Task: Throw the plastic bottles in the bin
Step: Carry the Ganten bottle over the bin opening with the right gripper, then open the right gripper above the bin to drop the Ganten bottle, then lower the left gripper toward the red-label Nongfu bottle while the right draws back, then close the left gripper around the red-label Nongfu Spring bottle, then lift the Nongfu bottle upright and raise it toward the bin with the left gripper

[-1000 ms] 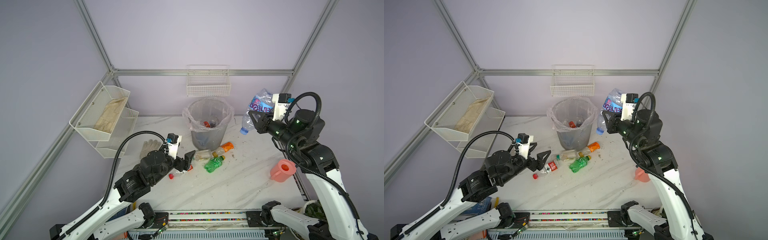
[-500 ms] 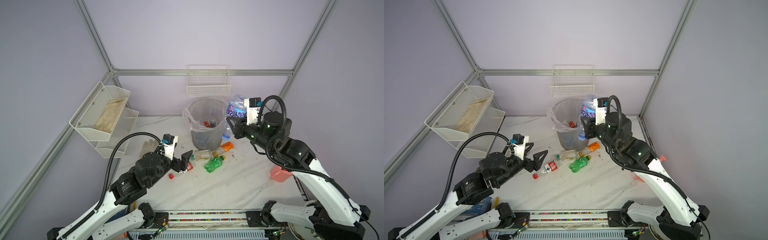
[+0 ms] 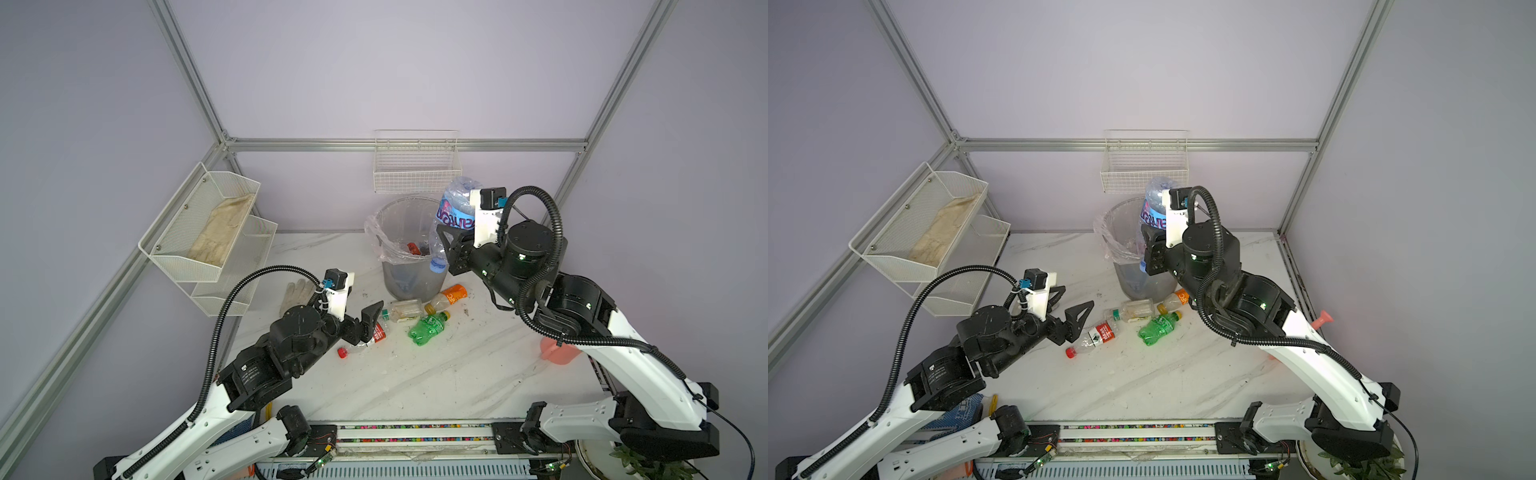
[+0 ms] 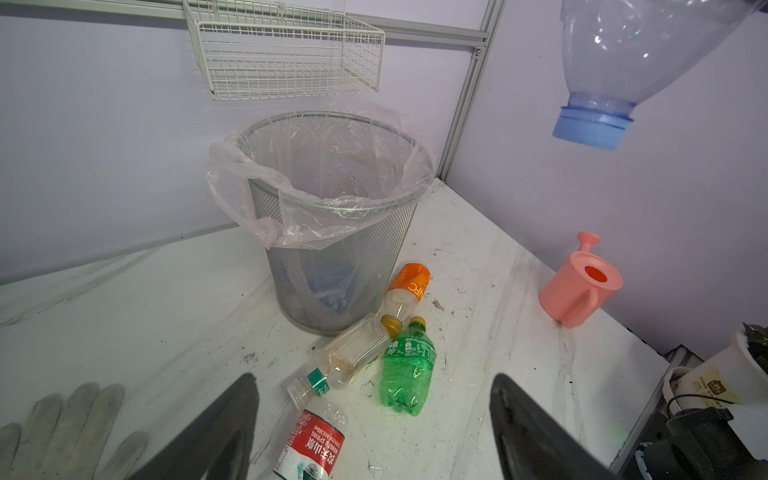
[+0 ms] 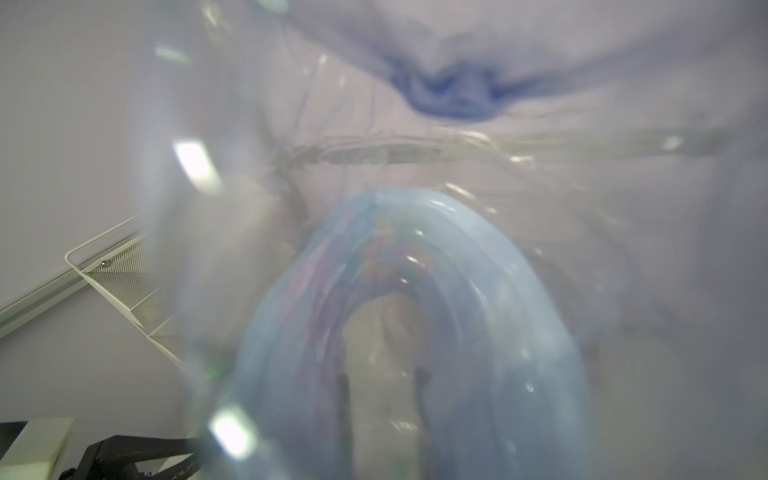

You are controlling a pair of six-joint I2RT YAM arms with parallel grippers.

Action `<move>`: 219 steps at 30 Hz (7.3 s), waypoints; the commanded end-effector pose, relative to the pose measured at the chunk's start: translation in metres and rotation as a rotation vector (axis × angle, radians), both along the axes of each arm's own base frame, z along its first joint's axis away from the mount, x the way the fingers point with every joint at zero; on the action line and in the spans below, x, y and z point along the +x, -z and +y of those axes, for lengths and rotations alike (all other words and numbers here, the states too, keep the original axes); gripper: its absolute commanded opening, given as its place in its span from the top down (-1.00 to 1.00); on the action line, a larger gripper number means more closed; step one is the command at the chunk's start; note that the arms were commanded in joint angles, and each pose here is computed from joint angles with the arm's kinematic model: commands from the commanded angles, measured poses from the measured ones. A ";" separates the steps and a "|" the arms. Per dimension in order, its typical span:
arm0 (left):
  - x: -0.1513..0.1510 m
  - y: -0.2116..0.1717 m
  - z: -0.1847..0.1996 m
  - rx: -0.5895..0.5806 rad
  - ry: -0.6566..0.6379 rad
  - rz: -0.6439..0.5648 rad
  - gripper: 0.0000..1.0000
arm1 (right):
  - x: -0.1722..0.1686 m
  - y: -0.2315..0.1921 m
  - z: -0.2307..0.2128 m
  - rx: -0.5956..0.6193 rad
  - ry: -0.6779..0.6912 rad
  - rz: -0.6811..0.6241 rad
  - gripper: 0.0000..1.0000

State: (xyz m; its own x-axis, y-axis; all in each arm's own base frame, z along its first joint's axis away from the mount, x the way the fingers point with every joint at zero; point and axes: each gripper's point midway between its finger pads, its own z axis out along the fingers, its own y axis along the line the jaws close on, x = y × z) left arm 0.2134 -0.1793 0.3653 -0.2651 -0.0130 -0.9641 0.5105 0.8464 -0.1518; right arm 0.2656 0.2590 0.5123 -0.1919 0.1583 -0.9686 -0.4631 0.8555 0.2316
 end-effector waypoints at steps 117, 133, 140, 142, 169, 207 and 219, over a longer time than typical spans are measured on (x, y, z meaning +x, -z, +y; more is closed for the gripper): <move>0.086 0.269 0.006 0.124 -0.168 0.691 -0.84 | -0.026 0.162 0.012 -0.260 -0.189 0.330 -0.95; 0.063 0.302 0.003 0.170 -0.145 0.784 -0.83 | -0.026 0.160 0.015 -0.248 -0.194 0.330 -0.95; 0.051 0.312 -0.004 0.207 -0.121 0.802 -0.82 | -0.025 0.158 0.018 -0.245 -0.198 0.328 -0.95; 0.048 0.317 -0.006 0.219 -0.116 0.815 -0.75 | -0.025 0.158 0.018 -0.243 -0.198 0.328 -0.95; 0.051 0.262 -0.002 0.236 -0.155 0.676 0.20 | -0.026 0.159 0.009 -0.238 -0.174 0.325 -0.95; 0.025 -0.086 -0.014 -0.139 0.077 -0.148 0.25 | -0.029 0.161 -0.001 -0.226 -0.148 0.326 -0.95; -0.004 -0.159 -0.013 -0.237 0.168 -0.401 0.27 | -0.030 0.161 -0.004 -0.223 -0.143 0.321 -0.95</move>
